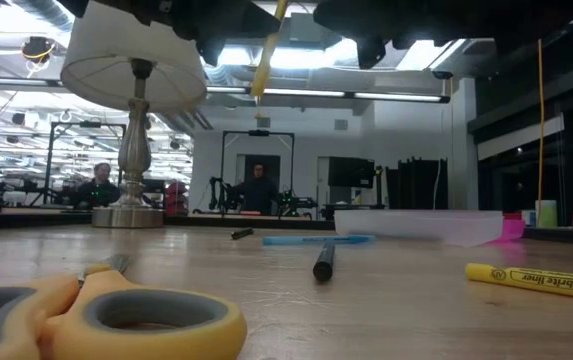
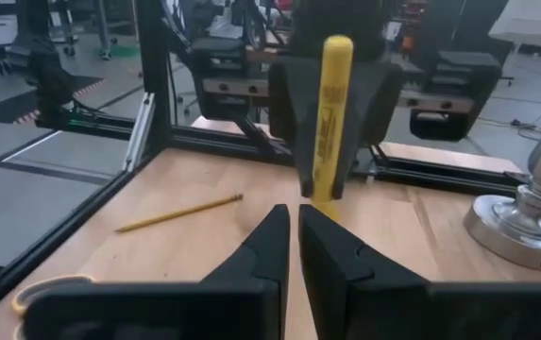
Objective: Pick & place school supplies into a supply box
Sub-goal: Put the yellow pen into the pink supply box
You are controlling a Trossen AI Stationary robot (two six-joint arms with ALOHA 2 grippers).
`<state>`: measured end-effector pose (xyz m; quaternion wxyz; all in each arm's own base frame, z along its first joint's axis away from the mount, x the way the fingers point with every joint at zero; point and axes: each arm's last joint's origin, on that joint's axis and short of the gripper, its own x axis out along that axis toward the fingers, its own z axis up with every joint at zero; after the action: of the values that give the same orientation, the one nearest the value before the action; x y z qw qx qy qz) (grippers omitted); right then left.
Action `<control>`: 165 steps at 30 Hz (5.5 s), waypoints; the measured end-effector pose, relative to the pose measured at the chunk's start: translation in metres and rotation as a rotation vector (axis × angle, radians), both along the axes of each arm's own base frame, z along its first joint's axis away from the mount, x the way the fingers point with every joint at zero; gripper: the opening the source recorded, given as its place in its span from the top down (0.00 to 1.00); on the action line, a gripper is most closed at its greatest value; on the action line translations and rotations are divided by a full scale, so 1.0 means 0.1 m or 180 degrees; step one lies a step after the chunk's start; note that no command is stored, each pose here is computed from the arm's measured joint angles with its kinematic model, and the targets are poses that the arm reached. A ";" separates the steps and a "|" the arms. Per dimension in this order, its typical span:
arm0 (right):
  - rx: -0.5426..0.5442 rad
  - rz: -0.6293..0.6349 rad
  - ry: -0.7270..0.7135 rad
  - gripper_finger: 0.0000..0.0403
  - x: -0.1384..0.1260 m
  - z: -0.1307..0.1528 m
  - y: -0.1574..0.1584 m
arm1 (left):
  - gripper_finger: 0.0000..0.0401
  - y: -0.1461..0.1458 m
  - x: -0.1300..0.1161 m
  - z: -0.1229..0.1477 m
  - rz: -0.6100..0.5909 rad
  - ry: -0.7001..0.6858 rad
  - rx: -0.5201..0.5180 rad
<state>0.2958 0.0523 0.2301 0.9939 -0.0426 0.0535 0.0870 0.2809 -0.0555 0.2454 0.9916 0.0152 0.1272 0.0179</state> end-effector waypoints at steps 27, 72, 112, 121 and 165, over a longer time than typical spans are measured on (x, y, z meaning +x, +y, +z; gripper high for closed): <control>-0.0074 -0.0173 -0.0248 0.90 0.03 0.07 -0.17 | 0.97 0.16 0.04 0.06 0.0041 -0.0168 0.0106; 0.0001 -0.0512 -0.0394 0.53 0.30 0.11 -0.48 | 0.97 0.45 0.08 0.10 0.0196 -0.0281 0.0431; -0.0039 -0.0370 -0.0586 0.90 0.31 0.17 -0.46 | 0.84 0.43 0.08 0.10 0.0186 -0.0291 0.0177; -0.0041 -0.0273 -0.0610 0.89 0.30 0.18 -0.36 | 0.69 0.27 -0.03 0.20 0.0175 -0.0311 0.0167; -0.0127 -0.1194 0.0255 0.90 0.05 0.15 -1.11 | 0.99 0.38 -0.77 -0.18 0.0532 -0.0448 0.0251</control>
<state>0.3012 -0.0582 0.2447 0.9887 -0.0481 0.1018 -0.0992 0.2043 -0.0176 0.2269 0.9918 0.0423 0.0573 0.1065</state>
